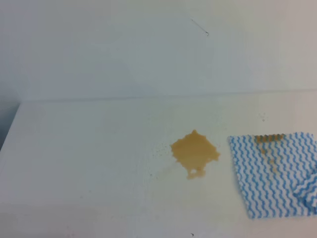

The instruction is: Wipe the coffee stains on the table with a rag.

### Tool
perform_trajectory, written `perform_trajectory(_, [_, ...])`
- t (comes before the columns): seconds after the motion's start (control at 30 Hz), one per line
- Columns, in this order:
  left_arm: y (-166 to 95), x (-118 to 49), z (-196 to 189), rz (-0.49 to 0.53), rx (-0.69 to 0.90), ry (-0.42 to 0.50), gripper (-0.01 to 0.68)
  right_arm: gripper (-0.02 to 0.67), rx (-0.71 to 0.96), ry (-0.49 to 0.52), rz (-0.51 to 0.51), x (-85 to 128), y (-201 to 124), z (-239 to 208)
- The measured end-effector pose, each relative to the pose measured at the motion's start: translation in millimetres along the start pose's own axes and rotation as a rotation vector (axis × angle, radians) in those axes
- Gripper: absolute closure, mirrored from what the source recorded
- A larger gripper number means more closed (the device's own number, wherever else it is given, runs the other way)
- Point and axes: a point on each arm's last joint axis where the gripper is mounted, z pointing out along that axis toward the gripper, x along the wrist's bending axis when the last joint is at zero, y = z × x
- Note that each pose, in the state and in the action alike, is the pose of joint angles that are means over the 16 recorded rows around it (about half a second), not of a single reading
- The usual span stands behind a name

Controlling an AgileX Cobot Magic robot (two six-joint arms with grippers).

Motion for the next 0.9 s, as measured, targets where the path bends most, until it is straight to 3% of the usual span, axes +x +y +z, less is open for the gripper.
perform_trajectory(0.67, [0.0,0.0,0.0,0.000,0.000,0.000,0.677,0.652,-0.007,0.003,0.005,0.2,0.0,0.1])
perform_trajectory(0.9, [0.0,0.0,0.0,0.000,0.000,0.000,0.677,0.652,-0.092,0.027,0.034,2.4,8.4,-0.4])
